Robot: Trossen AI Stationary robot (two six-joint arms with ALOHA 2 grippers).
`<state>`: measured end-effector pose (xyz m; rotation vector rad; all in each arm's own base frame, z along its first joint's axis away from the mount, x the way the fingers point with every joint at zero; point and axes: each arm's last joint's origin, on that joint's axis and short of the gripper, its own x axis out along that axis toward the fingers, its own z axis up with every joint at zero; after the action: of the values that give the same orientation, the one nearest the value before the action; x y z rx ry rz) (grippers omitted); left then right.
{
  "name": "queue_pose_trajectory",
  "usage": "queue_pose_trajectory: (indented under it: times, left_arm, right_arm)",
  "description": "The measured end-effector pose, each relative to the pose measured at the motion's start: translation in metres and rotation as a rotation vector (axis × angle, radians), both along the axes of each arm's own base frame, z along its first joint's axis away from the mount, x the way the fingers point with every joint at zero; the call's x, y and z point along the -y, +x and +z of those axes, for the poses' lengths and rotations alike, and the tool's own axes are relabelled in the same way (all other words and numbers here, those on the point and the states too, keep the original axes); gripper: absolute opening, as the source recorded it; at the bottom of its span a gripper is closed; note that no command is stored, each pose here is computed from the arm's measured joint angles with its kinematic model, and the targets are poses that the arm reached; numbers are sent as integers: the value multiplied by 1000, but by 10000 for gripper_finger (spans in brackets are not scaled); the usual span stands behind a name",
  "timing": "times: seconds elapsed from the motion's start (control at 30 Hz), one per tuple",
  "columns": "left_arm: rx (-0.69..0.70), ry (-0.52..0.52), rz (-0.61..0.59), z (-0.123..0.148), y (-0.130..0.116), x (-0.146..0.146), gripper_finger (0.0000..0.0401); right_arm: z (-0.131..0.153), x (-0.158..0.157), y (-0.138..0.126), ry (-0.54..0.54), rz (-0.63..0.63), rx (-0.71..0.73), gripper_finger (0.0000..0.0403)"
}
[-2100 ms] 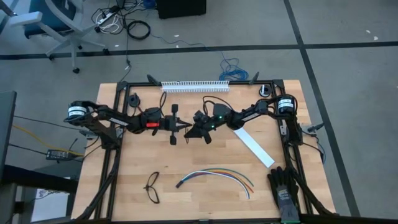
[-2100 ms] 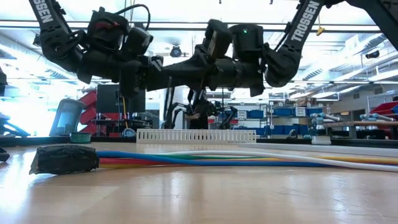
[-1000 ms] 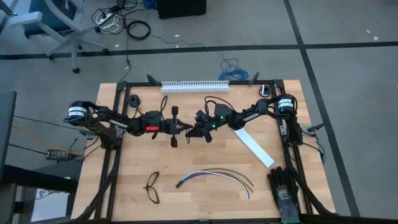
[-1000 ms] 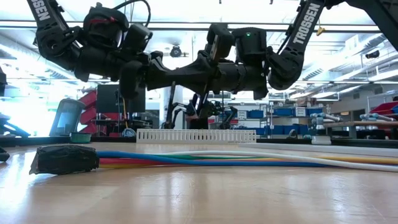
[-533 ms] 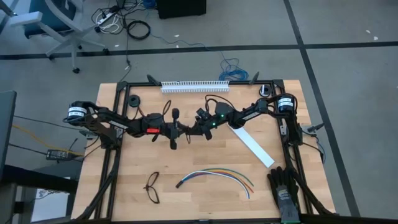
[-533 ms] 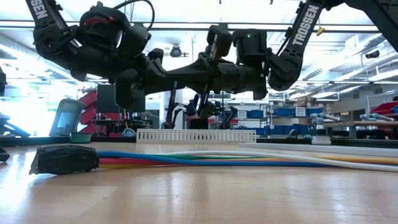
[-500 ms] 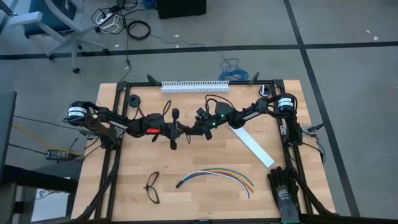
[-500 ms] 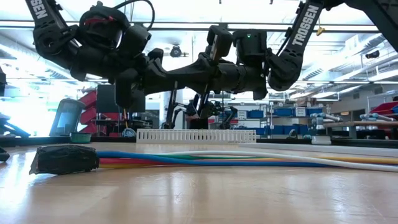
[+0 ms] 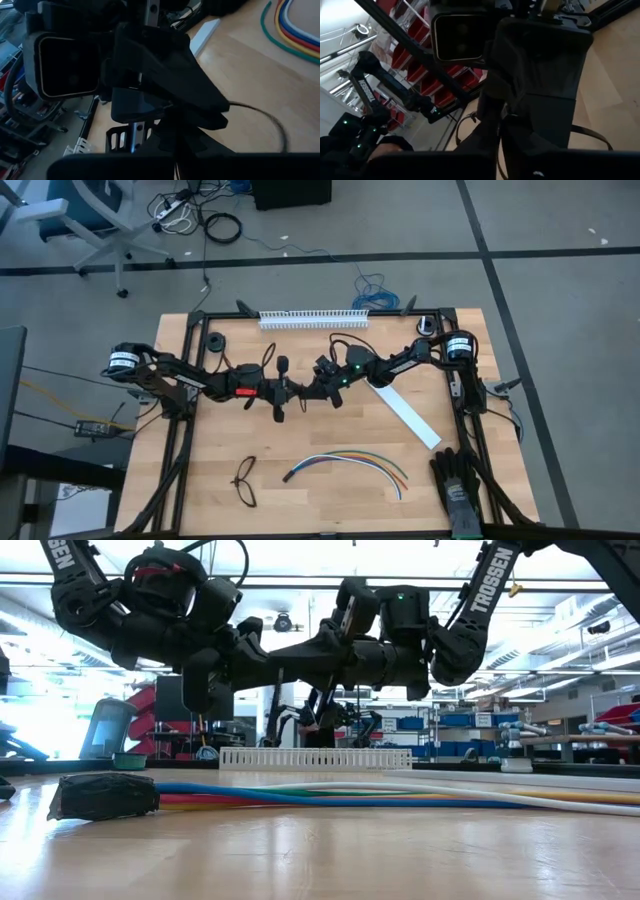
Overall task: Ziptie cables
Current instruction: Wrap the zip tie around the cable wires
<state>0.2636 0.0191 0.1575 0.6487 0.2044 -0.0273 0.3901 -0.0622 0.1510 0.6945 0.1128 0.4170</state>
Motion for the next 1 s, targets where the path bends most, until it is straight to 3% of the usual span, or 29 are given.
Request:
queue_pose_trajectory:
  times: [0.37,1.0]
  left_arm:
    - [-1,-64,16,0,0,0,0]
    - [-6,-175,7,-1,0,0,0]
  right_arm:
    - [0,4,-1,15,18,-5,77]
    - [-4,15,-6,72,138,-90,77]
